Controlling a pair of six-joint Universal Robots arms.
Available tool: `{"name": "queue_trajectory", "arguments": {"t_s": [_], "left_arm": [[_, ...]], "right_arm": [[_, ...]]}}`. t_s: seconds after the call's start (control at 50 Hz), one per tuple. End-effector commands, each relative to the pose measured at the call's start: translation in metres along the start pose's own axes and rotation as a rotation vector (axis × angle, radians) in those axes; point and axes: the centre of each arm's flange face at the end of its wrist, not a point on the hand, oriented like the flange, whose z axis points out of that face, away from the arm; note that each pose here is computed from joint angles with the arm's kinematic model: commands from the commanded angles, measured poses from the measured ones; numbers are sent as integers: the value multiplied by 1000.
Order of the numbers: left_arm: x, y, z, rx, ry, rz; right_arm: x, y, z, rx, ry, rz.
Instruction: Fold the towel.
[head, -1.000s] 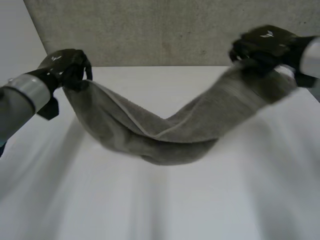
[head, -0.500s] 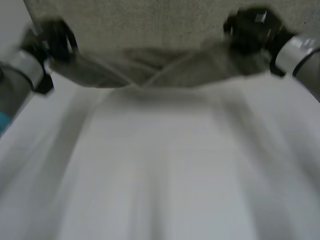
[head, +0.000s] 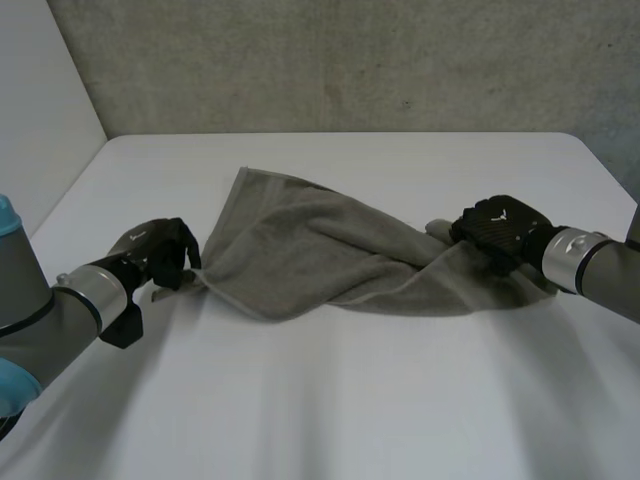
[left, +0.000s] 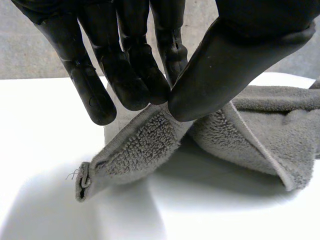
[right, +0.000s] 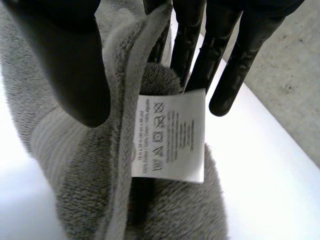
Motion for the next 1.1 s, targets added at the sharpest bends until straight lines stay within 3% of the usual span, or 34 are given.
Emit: {"name": "queue_trajectory", "arguments": {"t_s": [0.02, 0.38, 0.72, 1.1], "left_arm": [[-3, 1, 1, 19, -3, 2], [-10, 4, 2, 49, -16, 5], [-10, 7, 2, 47, -15, 6], [-10, 10, 1, 38, -15, 4]], "right_arm": [[-6, 1, -5, -8, -11, 36], [-30, -6, -21, 35, 42, 14], [-26, -21, -25, 39, 278, -180], [-83, -41, -35, 83, 153, -217]]}}
